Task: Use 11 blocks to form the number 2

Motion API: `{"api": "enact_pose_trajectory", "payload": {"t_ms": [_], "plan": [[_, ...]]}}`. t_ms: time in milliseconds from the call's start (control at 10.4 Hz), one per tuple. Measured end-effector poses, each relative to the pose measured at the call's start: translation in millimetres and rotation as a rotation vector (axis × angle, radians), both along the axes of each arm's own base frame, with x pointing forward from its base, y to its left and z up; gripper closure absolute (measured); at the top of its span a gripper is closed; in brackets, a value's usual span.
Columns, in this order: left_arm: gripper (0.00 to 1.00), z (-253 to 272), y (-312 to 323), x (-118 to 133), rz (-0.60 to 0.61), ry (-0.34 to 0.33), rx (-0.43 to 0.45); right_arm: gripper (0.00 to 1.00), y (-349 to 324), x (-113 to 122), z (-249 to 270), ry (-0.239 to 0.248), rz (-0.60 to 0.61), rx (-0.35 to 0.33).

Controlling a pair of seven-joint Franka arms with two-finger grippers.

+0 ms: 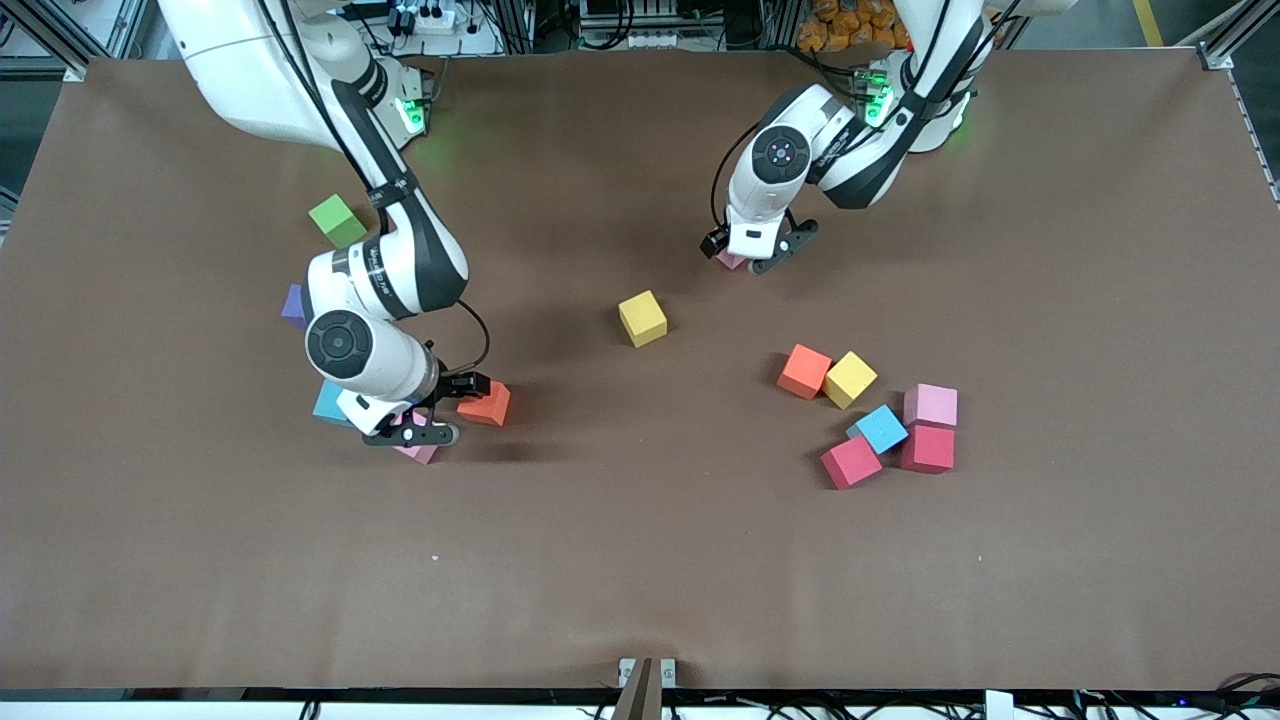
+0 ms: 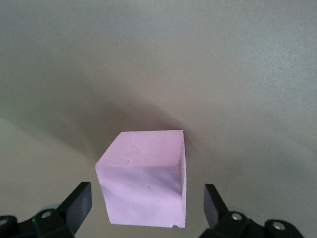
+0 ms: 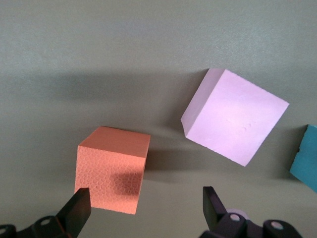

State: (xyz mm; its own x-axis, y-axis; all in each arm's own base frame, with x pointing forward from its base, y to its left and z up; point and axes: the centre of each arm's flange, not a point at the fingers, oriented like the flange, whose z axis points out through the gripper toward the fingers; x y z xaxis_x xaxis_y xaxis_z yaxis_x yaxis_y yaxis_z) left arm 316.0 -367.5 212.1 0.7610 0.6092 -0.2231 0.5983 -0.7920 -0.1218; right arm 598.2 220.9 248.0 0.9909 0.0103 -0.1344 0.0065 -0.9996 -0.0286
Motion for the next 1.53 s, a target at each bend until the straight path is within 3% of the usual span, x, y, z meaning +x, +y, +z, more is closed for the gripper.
{"api": "enact_pose_trajectory", "payload": {"t_ms": [479, 670, 957, 1244, 1532], "plan": [[0.02, -14, -3, -8, -0.007, 0.025, 0.002, 0.0, 35, -13, -41, -0.004, -0.047, -0.015], [0.33, -16, -7, -10, -0.018, 0.021, -0.01, 0.0, 40, -14, -47, -0.01, -0.106, -0.022], [0.4, -9, -26, -20, -0.198, -0.003, -0.067, 0.0, 41, -14, -48, -0.014, -0.201, -0.034], [0.4, 14, -80, -44, -0.374, -0.045, -0.133, 0.0, 23, -5, -46, -0.021, -0.235, -0.037], [0.4, 32, -147, -59, -0.502, -0.009, -0.113, 0.0, 13, 1, -46, -0.033, -0.25, -0.034]]}}
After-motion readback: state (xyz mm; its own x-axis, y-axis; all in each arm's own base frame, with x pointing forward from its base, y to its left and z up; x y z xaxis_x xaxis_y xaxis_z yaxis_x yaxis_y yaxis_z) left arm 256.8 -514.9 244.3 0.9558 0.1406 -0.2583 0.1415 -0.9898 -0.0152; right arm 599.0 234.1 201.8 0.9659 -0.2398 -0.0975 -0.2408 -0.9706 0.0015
